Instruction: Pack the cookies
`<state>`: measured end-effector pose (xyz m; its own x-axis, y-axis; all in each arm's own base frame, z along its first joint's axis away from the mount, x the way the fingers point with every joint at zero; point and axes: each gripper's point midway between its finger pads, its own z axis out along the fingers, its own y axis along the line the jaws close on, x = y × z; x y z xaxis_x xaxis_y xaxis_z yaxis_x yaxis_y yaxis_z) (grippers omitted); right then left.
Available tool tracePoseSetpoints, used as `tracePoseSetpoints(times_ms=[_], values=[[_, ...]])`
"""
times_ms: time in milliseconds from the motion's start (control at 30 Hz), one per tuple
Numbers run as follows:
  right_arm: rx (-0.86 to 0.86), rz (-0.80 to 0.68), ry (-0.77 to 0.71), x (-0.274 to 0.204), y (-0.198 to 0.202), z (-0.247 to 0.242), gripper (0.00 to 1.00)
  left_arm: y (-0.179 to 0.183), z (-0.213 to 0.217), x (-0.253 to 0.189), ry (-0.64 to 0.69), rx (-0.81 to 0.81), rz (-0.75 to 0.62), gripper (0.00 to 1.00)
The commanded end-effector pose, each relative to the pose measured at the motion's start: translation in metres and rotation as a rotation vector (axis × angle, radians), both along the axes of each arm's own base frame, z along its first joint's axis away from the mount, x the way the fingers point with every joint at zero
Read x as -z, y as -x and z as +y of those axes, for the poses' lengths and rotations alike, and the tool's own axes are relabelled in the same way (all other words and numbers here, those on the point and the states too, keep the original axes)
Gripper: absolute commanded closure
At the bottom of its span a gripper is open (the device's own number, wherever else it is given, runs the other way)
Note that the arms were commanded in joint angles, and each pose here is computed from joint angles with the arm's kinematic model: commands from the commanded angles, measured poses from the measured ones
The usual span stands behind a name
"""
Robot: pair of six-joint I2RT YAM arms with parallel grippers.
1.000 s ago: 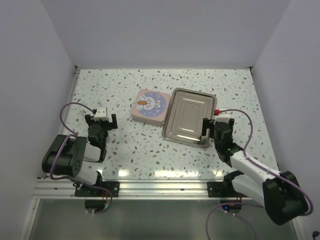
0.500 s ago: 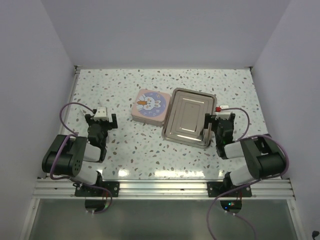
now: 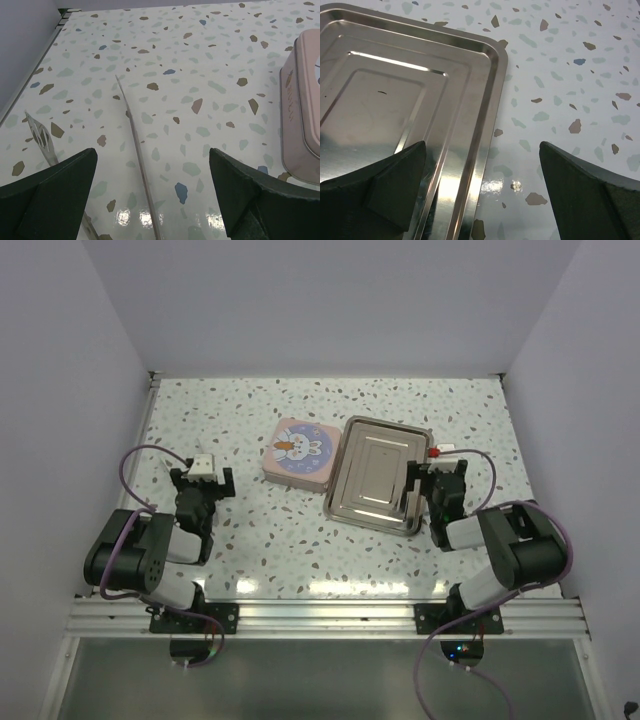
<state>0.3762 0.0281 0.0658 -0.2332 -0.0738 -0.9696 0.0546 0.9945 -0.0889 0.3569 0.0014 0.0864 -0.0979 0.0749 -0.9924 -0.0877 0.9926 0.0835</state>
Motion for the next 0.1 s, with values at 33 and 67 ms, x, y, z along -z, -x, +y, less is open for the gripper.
tracePoseSetpoints(times_ms=[33,67], values=[[0.009,-0.068,-0.009,-0.021,-0.0109,-0.0012,0.01,-0.0088,0.0021,-0.0283,-0.013,-0.002,-0.108,0.0],[0.009,-0.07,-0.009,-0.0211,-0.0107,-0.0013,0.01,-0.0081,0.0027,-0.0292,-0.012,-0.005,-0.113,0.0]])
